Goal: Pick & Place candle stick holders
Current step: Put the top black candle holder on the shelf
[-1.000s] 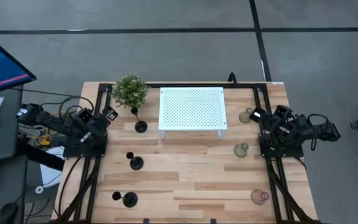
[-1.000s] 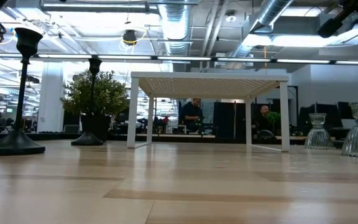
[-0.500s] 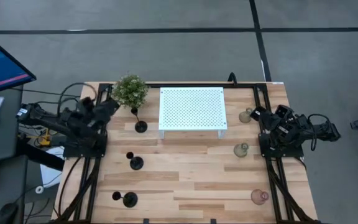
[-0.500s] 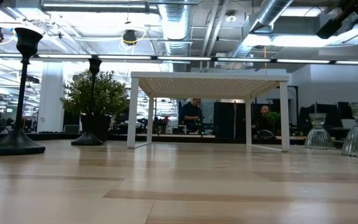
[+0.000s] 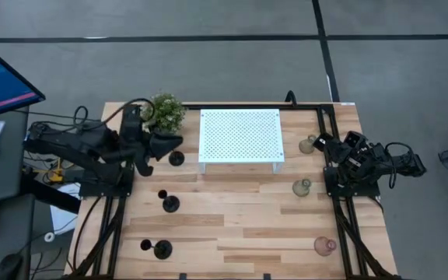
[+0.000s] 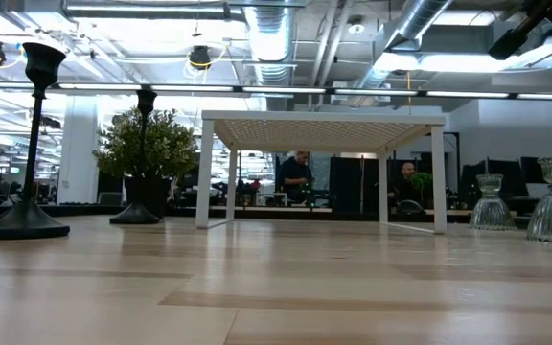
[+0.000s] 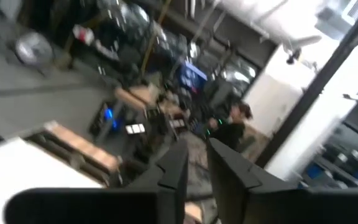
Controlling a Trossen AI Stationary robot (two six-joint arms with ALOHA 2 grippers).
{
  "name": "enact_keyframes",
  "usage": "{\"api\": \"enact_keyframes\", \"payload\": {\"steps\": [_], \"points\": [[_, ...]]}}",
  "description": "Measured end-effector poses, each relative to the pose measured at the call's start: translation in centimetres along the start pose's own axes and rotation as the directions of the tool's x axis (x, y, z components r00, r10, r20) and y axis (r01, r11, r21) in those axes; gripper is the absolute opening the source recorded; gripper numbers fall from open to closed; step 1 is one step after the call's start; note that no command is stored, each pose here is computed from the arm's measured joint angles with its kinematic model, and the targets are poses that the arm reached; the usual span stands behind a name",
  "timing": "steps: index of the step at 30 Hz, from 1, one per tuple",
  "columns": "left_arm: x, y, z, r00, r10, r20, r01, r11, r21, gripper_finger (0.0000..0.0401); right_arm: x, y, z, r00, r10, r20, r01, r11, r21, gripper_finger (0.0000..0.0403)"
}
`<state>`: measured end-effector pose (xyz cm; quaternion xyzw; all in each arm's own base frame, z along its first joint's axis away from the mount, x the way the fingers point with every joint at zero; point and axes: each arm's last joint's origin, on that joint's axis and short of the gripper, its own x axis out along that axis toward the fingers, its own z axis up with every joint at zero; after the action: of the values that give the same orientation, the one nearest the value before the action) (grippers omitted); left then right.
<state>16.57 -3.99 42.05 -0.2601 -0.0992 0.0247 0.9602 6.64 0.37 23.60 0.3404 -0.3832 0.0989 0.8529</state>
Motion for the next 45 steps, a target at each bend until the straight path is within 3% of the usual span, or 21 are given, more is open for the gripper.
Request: {"api": "enact_keyframes", "payload": {"steps": [4, 9, 12, 14, 16, 17, 20, 22, 29, 36, 40, 45], "points": [[0.8, -0.8, 0.2, 0.994, -0.055, -0.094, 0.051, 0.998, -0.047, 0.0099, 0.0, 0.0, 0.0, 1.000, 0.000, 0.000, 0.000, 1.000, 0.000, 0.0000], [1.0, -2.7, 2.4, 0.953, -0.270, -0.136, 0.252, 0.958, -0.136, 0.0115, 0.0, 0.0, 0.0, 1.000, -0.001, 0.000, 0.001, 1.000, -0.001, 0.0000], [0.9, -3.5, 4.1, 0.952, -0.291, -0.100, 0.282, 0.955, -0.091, 0.0109, 0.0, 0.0, 0.0, 1.000, -0.001, 0.000, 0.001, 1.000, -0.002, 0.0000], [0.5, -3.4, 4.9, 0.972, -0.212, -0.099, 0.213, 0.977, -0.006, 0.0103, 0.0, 0.0, 0.0, 1.000, -0.002, 0.000, 0.002, 1.000, -0.003, 0.0000], [0.1, -2.6, 5.0, 0.989, -0.017, -0.146, 0.030, 0.995, 0.093, 0.0098, 0.0, 0.0, 0.0, 1.000, -0.004, -0.003, 0.004, 1.000, -0.004, 0.0000], [-0.2, -2.1, 4.8, 0.980, 0.102, -0.170, -0.077, 0.986, 0.150, 0.0097, 0.0, -0.1, -0.1, 1.000, -0.006, -0.006, 0.006, 1.000, -0.004, 0.0000], [-1.0, -0.4, 4.0, 0.893, 0.412, -0.183, -0.344, 0.885, 0.314, 0.0100, 0.0, -0.2, -0.3, 0.999, -0.029, -0.022, 0.029, 1.000, -0.010, 0.0000], [-1.4, 0.4, 3.4, 0.841, 0.505, -0.193, -0.407, 0.826, 0.391, 0.0108, 0.0, -0.4, -0.4, 0.998, -0.056, -0.028, 0.055, 0.998, -0.014, 0.0000], [-1.6, 2.2, 1.9, 0.738, 0.628, -0.247, -0.457, 0.734, 0.502, 0.0176, -0.1, -1.0, -0.9, 0.988, -0.143, -0.063, 0.141, 0.989, -0.038, 0.0006], [-1.0, 5.0, -0.5, 0.633, 0.731, -0.257, -0.530, 0.650, 0.545, 0.0254, -0.1, -1.2, -1.2, 0.983, -0.162, -0.087, 0.159, 0.986, -0.048, 0.0061], [-1.4, 6.4, -1.5, 0.577, 0.776, -0.254, -0.541, 0.597, 0.592, 0.0266, -0.1, -1.2, -1.2, 0.983, -0.162, -0.088, 0.158, 0.986, -0.048, 0.0090], [-2.6, 7.6, -2.7, 0.550, 0.798, -0.246, -0.536, 0.563, 0.628, 0.0264, -0.2, -1.2, -1.2, 0.982, -0.164, -0.091, 0.160, 0.986, -0.049, 0.0121]]}}
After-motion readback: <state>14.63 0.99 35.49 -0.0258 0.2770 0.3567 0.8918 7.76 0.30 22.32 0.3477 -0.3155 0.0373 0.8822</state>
